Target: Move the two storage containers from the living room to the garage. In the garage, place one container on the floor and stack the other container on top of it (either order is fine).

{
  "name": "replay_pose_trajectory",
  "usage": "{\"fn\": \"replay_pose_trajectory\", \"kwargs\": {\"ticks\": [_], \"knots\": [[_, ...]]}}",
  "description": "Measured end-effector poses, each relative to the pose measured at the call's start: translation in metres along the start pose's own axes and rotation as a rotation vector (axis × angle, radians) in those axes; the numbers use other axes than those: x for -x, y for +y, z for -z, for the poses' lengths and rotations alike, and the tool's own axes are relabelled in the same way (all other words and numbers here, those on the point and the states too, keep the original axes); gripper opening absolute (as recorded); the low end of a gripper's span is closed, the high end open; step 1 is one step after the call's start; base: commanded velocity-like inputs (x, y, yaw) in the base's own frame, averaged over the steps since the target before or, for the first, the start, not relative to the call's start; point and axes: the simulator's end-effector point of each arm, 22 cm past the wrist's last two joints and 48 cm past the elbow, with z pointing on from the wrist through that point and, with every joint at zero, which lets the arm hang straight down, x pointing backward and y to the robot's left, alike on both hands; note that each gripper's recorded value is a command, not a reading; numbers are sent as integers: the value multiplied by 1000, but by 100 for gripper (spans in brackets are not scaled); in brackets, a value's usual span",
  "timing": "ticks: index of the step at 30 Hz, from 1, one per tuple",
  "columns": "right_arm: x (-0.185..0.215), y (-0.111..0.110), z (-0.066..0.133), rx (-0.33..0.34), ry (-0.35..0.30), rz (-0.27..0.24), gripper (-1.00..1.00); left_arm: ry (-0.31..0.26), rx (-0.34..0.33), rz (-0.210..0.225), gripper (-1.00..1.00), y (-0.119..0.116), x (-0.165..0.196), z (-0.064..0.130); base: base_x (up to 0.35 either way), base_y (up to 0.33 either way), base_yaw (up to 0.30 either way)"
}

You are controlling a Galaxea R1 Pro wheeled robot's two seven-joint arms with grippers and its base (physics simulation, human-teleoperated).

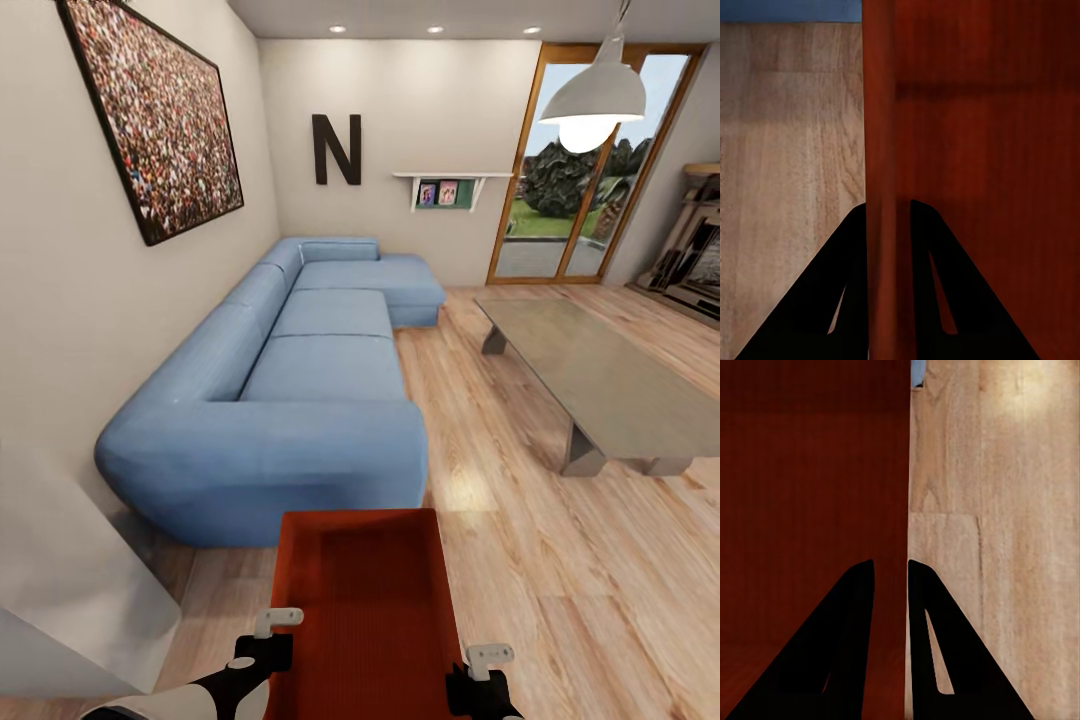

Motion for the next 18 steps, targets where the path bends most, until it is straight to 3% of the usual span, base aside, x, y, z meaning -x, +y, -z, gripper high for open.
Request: {"fn": "replay_pose_trajectory", "kwargs": {"ticks": [18], "knots": [[12,1,21,0,1,0,-100,1,0,0,-100,0,10,22,0,0,0]]}}
